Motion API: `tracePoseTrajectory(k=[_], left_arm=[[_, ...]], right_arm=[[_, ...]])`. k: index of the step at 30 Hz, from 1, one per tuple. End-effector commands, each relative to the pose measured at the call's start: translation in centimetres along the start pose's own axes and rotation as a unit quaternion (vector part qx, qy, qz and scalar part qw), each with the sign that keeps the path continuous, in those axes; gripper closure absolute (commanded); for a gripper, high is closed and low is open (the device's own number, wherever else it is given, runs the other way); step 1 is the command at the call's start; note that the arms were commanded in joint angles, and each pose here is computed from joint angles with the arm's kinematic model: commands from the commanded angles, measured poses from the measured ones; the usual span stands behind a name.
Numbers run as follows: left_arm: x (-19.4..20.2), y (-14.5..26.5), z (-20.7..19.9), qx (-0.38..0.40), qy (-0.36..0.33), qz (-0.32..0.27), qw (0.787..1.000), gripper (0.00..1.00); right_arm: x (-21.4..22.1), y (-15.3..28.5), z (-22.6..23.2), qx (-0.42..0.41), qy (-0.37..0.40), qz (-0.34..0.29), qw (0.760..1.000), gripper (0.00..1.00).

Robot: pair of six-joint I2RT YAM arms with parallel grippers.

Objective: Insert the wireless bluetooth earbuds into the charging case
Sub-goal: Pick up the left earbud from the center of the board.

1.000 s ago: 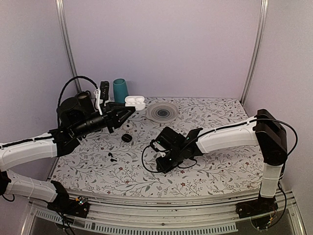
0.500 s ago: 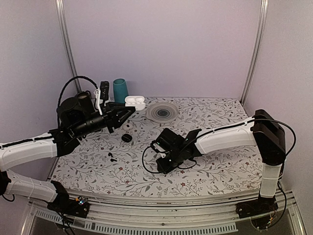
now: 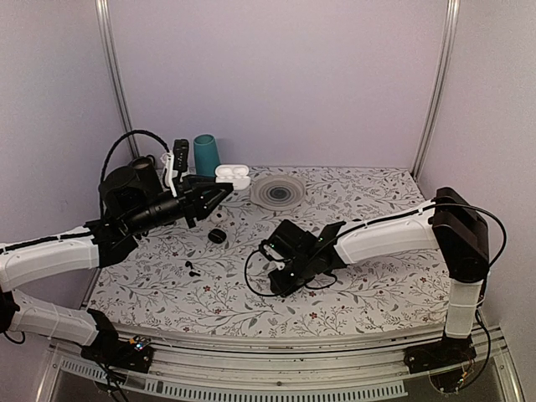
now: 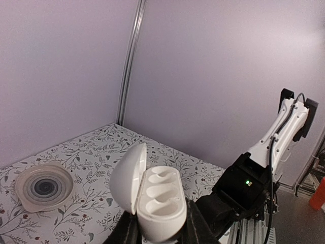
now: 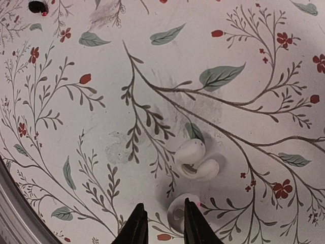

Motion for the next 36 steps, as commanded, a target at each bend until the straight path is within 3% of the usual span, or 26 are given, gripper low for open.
tracePoseTrajectory(k=[1,17,26,36], left_arm=[[-1.1,-0.1,0.3,-0.001,-0.007,-0.016,1.0,1.0],[-1.1,0.0,0.3,-0.002,-0.007,-0.016,1.0,1.0],[-1.2,0.1,0.3,-0.003,-0.006,-0.016,1.0,1.0],[-0.5,-0.2,0.5,-0.003,-0.014,-0.003,1.0,1.0]], right_arm=[[0.9,-0.4,-1.5,0.032,-0.006,0.013,0.999,0.75],[0.5,0.0,-2.0,0.051,-0.006,0.002,0.999,0.78],[-0.1,0.4,-2.1,0.059,-0.01,-0.013,0.998,0.94],[-1.4,3.6,-2.8,0.065,-0.025,-0.064,0.996,0.97]])
Point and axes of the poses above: each gripper's point midway between its finger pads, its own y axis back along the fingers, its own z axis along the line the jaws close on, x = y × z, the point moved 5 cm from there along y, back along the fingers, and after that the axes turned 8 degrees about -y, right-handed, at the moved point
